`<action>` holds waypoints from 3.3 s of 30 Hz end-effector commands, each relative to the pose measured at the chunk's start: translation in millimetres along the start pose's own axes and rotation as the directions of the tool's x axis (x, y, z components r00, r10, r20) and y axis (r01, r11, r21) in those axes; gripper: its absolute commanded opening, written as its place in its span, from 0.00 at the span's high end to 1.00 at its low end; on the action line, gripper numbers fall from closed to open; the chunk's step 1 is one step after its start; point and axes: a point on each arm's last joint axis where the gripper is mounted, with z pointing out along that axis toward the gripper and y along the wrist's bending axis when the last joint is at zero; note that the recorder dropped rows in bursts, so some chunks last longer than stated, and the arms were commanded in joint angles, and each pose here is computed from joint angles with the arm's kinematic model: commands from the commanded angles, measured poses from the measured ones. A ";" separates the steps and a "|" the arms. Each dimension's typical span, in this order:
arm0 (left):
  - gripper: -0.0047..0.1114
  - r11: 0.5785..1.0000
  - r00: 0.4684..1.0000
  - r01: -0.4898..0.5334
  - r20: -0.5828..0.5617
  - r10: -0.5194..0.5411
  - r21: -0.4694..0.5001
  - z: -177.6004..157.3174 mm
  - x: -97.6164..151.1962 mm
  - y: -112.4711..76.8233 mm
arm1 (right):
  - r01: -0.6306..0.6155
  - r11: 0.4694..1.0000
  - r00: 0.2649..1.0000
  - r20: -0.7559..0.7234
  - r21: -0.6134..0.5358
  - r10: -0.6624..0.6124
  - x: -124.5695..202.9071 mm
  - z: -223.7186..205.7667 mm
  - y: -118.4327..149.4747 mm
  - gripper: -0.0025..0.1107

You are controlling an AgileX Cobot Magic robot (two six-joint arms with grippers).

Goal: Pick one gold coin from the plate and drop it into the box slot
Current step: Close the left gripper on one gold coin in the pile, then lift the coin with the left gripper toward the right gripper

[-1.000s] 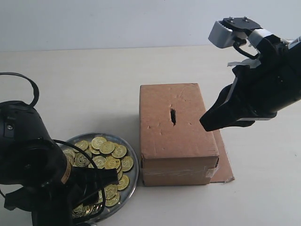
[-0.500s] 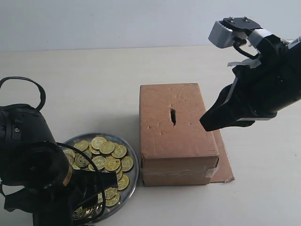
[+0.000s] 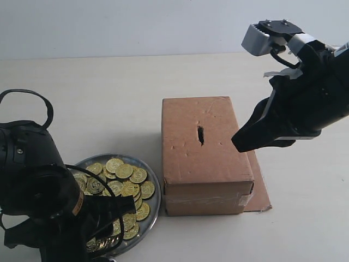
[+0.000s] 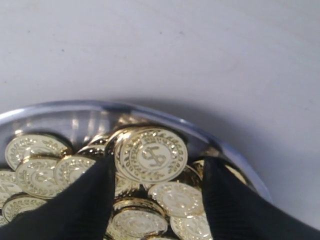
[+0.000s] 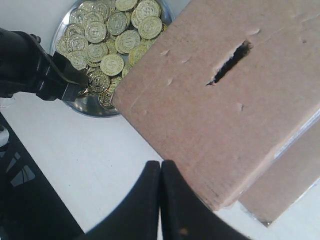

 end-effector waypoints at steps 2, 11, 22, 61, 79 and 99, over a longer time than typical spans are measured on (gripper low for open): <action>0.52 1.000 1.000 0.006 0.005 -0.006 0.025 0.3 -1.3 -2.7 | 0.014 1.000 1.000 0.010 0.001 -0.014 -1.9 -0.7 0.6 0.98; 0.52 1.000 1.000 0.010 0.006 -0.010 0.025 0.3 -1.7 -3.3 | 0.014 1.000 1.000 0.010 0.001 -0.014 -1.9 -0.7 0.6 0.98; 0.52 1.000 1.000 -0.003 0.007 0.002 0.016 6.0 -1.5 -0.7 | 0.014 1.000 1.000 0.010 0.001 -0.014 -1.9 -0.7 0.6 0.98; 0.71 1.000 1.000 0.012 -0.010 -0.012 -0.009 1.5 -0.1 0.2 | 0.012 1.000 1.000 0.011 -0.002 -0.012 -2.0 -0.7 0.9 0.98; 0.71 0.335 0.439 0.852 0.199 -0.876 -0.403 -103.3 38.8 -2.6 | -0.172 0.927 0.872 0.386 -0.333 0.301 -1.0 22.6 10.5 0.98; 0.71 0.160 0.348 0.917 0.533 -0.772 -0.366 -143.9 30.2 3.3 | -0.223 0.850 0.900 0.233 -0.477 0.367 -3.5 79.3 27.6 0.55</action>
